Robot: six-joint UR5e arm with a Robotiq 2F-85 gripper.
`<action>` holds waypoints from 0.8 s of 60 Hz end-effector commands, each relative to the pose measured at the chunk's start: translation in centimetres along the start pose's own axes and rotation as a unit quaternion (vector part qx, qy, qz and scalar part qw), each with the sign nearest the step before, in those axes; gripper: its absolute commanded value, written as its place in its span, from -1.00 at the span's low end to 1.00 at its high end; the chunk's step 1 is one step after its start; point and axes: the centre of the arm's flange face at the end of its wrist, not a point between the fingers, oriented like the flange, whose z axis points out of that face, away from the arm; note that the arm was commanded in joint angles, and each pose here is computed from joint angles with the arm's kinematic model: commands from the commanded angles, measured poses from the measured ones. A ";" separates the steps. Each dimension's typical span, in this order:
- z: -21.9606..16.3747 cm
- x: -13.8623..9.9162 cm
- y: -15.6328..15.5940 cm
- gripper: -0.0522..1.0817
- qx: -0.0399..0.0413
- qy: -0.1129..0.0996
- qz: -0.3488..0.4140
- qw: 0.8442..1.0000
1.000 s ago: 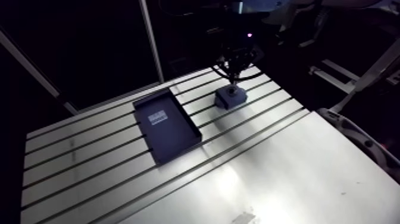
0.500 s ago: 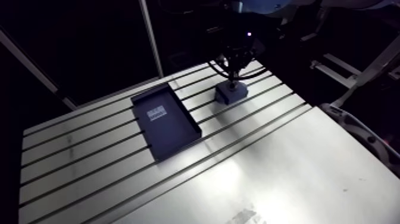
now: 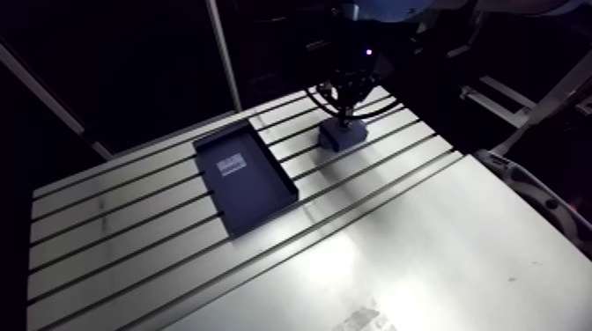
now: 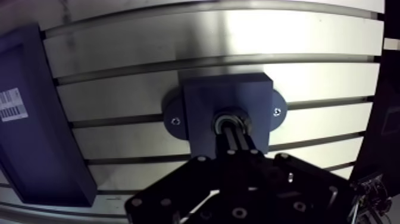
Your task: Pick up the bearing and press it into the housing until flush.
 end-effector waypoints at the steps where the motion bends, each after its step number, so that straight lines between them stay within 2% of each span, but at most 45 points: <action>1: 0.2 0.0 0.0 0.79 0.000 -0.001 0.000 1.000; 48: 0.6 0.0 0.1 0.79 0.001 -0.004 -0.003 1.000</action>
